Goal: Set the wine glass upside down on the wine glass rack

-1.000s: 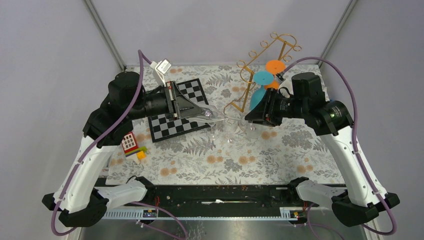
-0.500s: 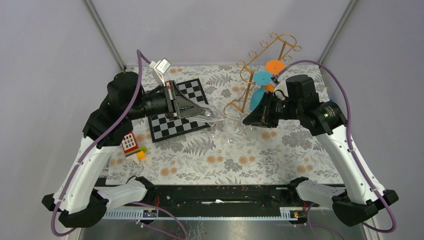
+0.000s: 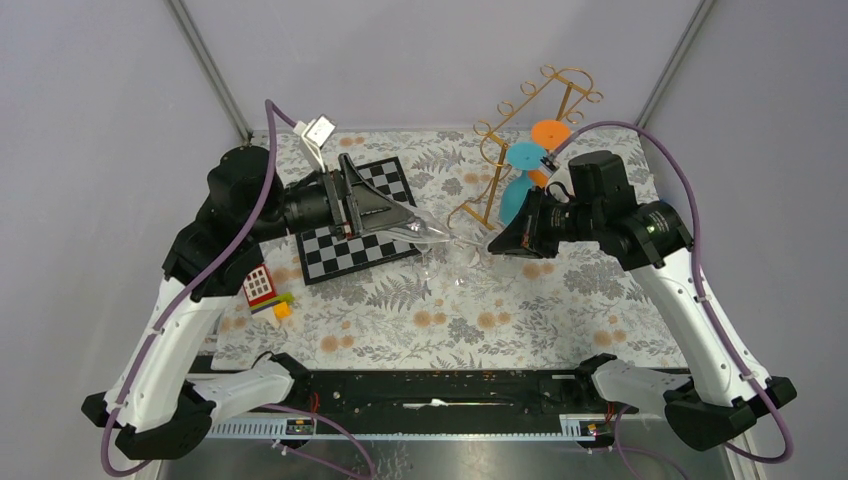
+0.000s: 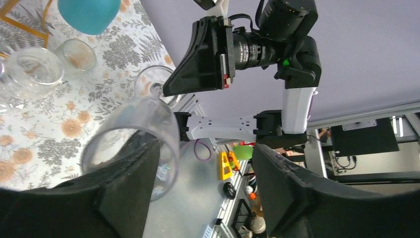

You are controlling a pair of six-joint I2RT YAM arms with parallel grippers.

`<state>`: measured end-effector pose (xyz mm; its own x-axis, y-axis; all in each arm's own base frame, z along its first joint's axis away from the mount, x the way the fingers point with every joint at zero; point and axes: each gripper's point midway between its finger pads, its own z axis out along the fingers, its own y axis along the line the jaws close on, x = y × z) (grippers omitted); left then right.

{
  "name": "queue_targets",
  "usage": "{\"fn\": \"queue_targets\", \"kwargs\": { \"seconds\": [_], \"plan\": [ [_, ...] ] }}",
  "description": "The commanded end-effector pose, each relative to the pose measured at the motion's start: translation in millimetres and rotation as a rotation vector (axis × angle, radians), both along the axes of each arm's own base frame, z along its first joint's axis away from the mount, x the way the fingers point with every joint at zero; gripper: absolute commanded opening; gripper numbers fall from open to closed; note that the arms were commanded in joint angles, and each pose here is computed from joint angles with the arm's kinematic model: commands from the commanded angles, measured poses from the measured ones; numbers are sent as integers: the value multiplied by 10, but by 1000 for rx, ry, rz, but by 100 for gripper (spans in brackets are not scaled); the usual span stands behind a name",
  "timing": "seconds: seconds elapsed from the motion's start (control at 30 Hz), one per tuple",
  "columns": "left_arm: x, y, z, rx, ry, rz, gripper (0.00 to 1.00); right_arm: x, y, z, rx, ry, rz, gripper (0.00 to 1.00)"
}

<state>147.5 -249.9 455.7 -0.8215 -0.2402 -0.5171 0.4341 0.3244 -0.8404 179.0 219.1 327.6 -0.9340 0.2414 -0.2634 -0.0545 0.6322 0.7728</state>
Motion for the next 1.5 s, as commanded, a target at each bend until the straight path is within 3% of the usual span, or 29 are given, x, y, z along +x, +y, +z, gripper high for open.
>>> {"fn": "queue_targets", "kwargs": {
  "seconds": [0.0, 0.07, 0.1, 0.57, 0.8, 0.97, 1.1, 1.27, 1.47],
  "plan": [
    [-116, 28, 64, -28, -43, -34, 81, 105, -62, 161, -26, -61, -47, 0],
    [-117, 58, 12, -14, -43, -19, 98, 118, -116, 158, -65, -66, -59, 0],
    [-112, 77, -19, -3, -45, -8, 99, 124, -140, 165, -81, -73, -61, 0],
    [35, 629, -365, 263, -174, 245, 99, 238, -598, 553, -214, -435, -171, 0],
    [127, 926, -566, 445, -202, 338, 99, 272, -861, 778, -258, -782, -220, 0],
    [129, 989, -617, 491, -188, 349, 99, 181, -952, 1005, -233, -1077, -226, 0],
    [108, 930, -590, 471, -173, 325, 99, 57, -893, 1021, -249, -1263, -114, 0],
    [79, 792, -540, 428, -129, 272, 99, -173, -684, 965, -290, -1501, 179, 0],
    [-18, 575, -466, 354, -48, 173, 99, -317, -523, 754, -360, -1687, 479, 0]
  ]
}}
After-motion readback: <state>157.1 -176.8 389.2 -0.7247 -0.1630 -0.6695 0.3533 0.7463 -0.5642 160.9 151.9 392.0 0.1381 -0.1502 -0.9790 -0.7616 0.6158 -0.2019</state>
